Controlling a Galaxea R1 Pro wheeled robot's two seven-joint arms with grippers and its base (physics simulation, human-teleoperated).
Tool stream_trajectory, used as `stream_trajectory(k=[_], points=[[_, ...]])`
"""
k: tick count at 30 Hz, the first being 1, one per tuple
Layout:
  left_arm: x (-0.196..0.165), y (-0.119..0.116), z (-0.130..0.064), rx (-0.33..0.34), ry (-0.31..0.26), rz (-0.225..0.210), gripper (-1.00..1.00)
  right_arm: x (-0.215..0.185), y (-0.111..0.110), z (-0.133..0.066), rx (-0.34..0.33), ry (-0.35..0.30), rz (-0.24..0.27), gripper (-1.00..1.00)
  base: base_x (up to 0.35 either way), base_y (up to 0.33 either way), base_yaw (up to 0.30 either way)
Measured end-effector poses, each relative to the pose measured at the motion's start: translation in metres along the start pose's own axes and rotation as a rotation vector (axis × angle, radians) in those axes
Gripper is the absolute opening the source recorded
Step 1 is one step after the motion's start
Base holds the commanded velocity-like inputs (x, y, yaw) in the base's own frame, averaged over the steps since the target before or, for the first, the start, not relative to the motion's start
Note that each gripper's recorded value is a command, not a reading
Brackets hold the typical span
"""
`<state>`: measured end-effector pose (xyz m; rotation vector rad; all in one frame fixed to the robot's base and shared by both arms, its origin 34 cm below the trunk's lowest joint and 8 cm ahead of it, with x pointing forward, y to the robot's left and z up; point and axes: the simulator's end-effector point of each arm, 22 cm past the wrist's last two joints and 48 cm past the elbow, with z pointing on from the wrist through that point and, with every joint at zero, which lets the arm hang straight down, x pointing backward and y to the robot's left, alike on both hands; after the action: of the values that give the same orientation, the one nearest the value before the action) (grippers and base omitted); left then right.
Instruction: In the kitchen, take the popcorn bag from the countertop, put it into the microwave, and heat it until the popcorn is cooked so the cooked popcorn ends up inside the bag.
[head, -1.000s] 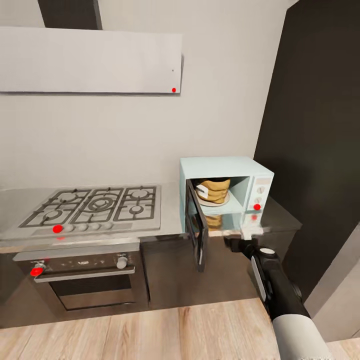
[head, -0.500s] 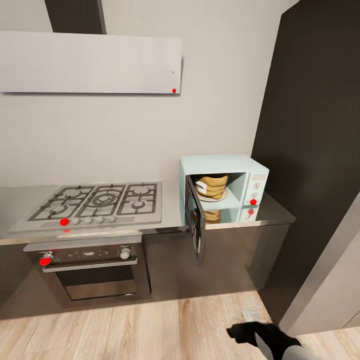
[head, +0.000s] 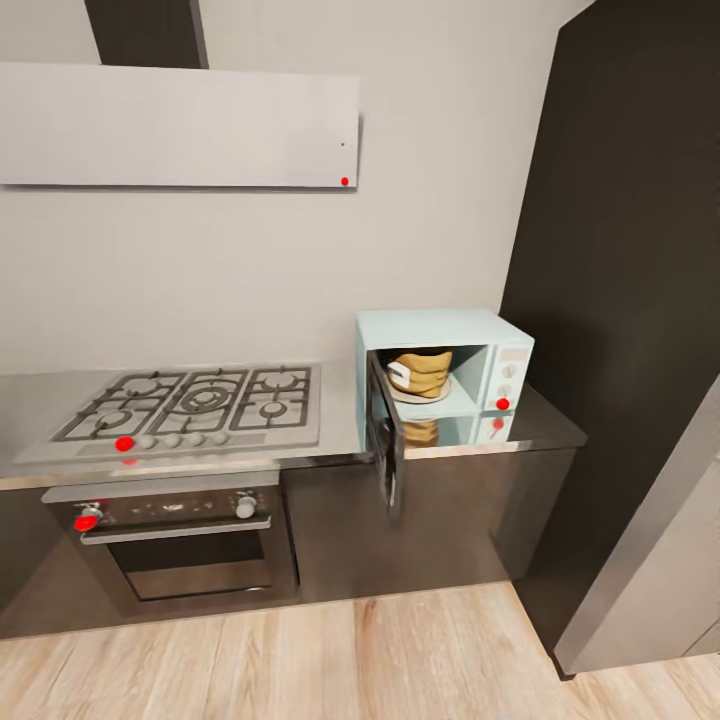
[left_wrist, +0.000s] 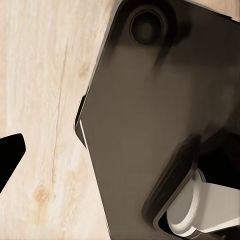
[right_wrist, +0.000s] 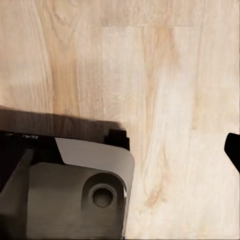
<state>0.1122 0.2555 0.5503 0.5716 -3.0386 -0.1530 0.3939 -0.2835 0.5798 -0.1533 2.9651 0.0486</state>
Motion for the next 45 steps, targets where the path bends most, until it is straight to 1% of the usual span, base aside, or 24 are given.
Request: stream_trajectory(k=[2, 6, 11, 15, 17, 30, 35, 45], points=[[0.0, 0.0, 0.0, 0.0, 0.0, 0.0, 1.0, 0.015, -0.008, 0.001, 0.012, 0.02, 0.003, 1.0, 0.0, -0.268, 0.0], [0.0, 0.0, 0.0, -0.001, 0.0, 0.0, 1.0, 0.034, -0.01, 0.002, 0.016, 0.049, 0.005, 1.0, 0.0, -0.279, 0.0], [0.0, 0.0, 0.0, -0.001, 0.0, -0.001, 1.0, 0.038, -0.011, 0.002, 0.017, 0.057, 0.006, 1.0, 0.0, -0.282, 0.0], [0.0, 0.001, 0.0, -0.003, 0.0, 0.0, 1.0, 0.039, -0.019, 0.001, 0.053, 0.058, 0.004, 1.0, 0.0, -0.283, 0.0], [0.0, 0.001, 0.0, -0.003, 0.0, -0.001, 1.0, 0.043, -0.02, 0.002, 0.059, 0.061, 0.003, 1.0, 0.0, -0.283, 0.0], [0.0, 0.001, 0.0, -0.003, 0.0, -0.002, 1.0, 0.05, -0.02, 0.002, 0.061, 0.065, 0.003, 1.0, 0.0, -0.265, 0.067], [0.0, 0.001, 0.0, -0.003, 0.0, -0.002, 1.0, 0.05, -0.02, 0.002, 0.061, 0.065, 0.002, 1.0, 0.0, -0.054, 0.074], [0.0, 0.002, 0.0, -0.004, 0.0, -0.002, 1.0, 0.05, -0.02, 0.002, 0.061, 0.064, 0.002, 1.0, 0.0, -0.002, 0.204]])
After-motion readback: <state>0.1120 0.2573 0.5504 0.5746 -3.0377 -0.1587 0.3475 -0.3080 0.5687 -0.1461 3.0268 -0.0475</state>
